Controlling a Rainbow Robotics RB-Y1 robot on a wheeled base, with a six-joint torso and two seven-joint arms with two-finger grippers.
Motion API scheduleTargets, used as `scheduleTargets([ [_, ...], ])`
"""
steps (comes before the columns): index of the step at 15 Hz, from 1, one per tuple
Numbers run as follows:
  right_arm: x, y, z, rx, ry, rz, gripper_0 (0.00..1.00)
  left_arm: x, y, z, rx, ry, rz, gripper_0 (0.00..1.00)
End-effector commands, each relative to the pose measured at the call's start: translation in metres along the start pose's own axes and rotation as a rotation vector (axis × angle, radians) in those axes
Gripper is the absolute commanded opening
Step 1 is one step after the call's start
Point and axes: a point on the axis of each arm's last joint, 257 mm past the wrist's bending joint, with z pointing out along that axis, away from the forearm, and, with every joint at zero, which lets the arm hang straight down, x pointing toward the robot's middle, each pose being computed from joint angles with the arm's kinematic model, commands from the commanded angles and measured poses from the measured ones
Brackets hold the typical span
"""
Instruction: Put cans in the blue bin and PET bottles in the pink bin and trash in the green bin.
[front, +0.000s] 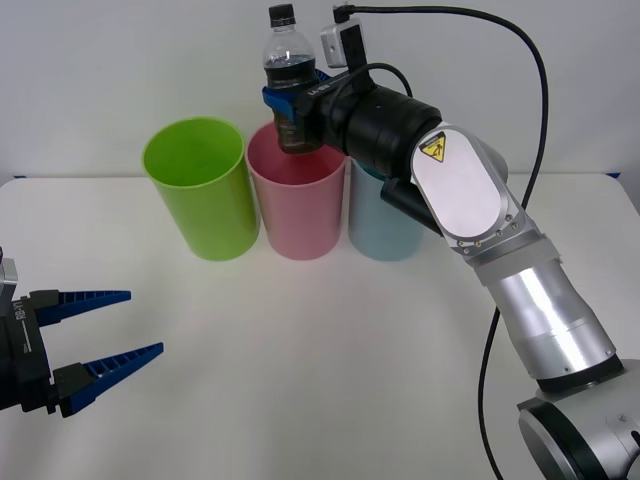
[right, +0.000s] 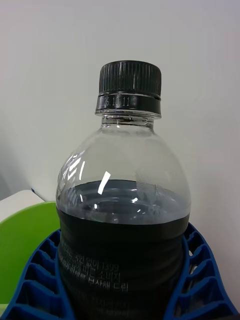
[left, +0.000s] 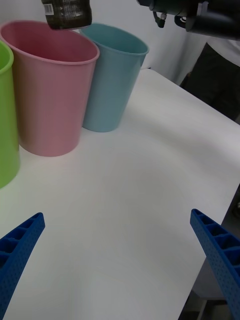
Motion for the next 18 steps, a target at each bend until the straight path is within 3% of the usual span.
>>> scheduleTargets([
  [1,0.018,-0.002,0.014,0.025,0.018,-0.004,0.00,0.000,0.000,0.000,0.000,0.000,0.000,1.00],
  [6,0.044,-0.007,0.022,0.054,0.053,-0.020,0.00,0.000,0.000,0.000,0.000,0.000,0.000,1.00],
  [12,0.048,-0.006,0.022,0.053,0.058,-0.016,0.03,0.000,0.000,0.000,0.000,0.000,0.000,1.00],
  [13,0.047,-0.007,0.022,0.055,0.054,-0.019,0.52,0.000,0.000,0.000,0.000,0.000,0.000,1.00],
  [15,0.048,-0.007,0.021,0.054,0.055,-0.021,0.94,0.000,0.000,0.000,0.000,0.000,0.000,1.00],
  [18,0.047,-0.005,0.022,0.052,0.054,-0.017,1.00,0.000,0.000,0.000,0.000,0.000,0.000,1.00],
])
